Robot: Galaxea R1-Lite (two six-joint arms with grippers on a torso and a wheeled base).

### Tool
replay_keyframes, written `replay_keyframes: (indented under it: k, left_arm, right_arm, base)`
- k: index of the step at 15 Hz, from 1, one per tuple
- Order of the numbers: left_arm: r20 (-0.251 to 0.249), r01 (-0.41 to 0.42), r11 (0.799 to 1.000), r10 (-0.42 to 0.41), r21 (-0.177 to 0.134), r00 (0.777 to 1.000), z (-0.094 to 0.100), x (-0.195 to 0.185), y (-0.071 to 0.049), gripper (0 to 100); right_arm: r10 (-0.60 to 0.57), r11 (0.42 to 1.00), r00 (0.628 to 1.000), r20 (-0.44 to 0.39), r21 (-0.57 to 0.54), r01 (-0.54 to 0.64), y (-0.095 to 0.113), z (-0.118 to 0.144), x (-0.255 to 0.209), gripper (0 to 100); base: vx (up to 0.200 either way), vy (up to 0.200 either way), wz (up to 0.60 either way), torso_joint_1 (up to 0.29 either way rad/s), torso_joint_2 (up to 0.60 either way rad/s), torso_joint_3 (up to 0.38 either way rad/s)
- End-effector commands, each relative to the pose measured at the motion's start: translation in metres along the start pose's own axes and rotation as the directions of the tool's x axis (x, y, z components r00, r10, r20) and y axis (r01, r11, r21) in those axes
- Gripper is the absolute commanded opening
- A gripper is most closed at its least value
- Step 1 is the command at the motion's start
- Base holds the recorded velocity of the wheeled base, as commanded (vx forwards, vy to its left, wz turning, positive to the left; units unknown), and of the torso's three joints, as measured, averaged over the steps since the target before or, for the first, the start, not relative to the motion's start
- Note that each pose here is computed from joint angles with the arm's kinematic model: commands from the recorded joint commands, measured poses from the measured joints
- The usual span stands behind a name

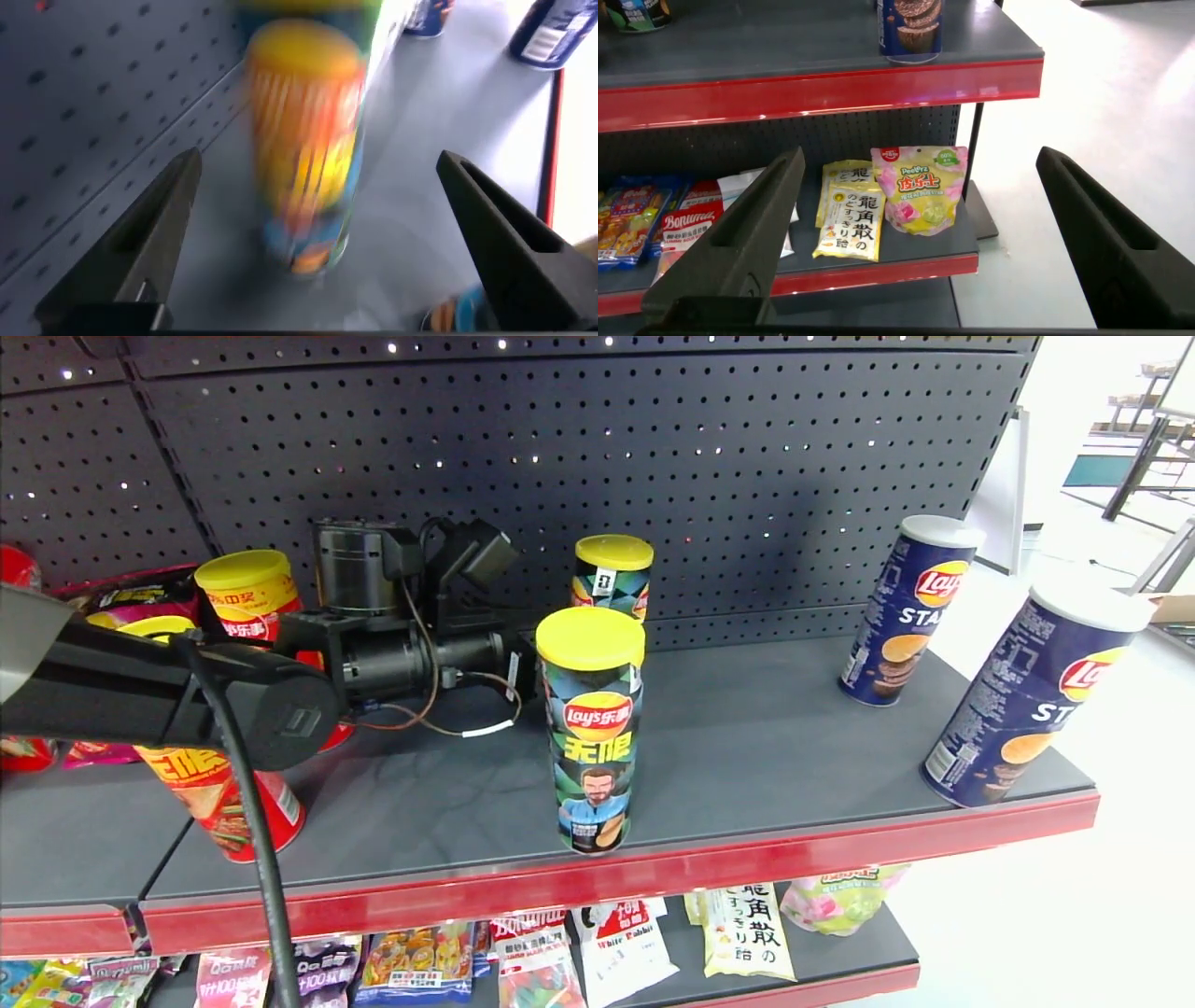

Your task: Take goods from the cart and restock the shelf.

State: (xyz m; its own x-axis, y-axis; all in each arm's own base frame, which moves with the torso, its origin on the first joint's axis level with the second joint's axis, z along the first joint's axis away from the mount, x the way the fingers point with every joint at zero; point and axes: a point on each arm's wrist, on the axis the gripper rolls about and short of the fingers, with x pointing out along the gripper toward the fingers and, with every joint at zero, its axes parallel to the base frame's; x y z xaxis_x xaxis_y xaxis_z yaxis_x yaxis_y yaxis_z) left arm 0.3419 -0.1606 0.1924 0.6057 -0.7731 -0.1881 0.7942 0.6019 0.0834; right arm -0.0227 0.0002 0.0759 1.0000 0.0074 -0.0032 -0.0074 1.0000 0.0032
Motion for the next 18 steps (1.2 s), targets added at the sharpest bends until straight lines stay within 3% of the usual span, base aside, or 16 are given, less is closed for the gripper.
replay_keyframes:
  k: [1,7,14,18]
  left_arm:
    - [0.000,-0.027,1.000,0.027,-0.002,1.000,0.002,-0.016,0.002,100]
    - [-0.011,-0.066,0.998,0.066,-0.013,0.998,0.000,-0.038,0.006,100]
    - [0.001,-0.071,0.997,0.071,-0.006,0.997,0.005,-0.085,-0.022,100]
    - [0.039,-0.082,0.997,0.081,0.014,0.996,0.014,-0.113,-0.036,100]
  right_arm:
    - [0.000,1.000,1.000,0.000,0.000,0.000,0.000,0.000,0.000,100]
    - [0.002,1.000,1.000,0.000,0.000,-0.002,0.000,0.000,0.000,100]
    - [0.000,1.000,1.000,0.000,0.000,0.000,0.000,0.000,0.000,100]
    - [0.002,1.000,1.000,0.000,0.000,-0.002,0.000,0.000,0.000,100]
  base:
    - [0.000,0.000,0.00,0.000,0.00,0.000]
    - [0.000,0.000,0.00,0.000,0.00,0.000]
    - [0.000,0.000,0.00,0.000,0.00,0.000]
    - [0.000,0.000,0.00,0.000,0.00,0.000]
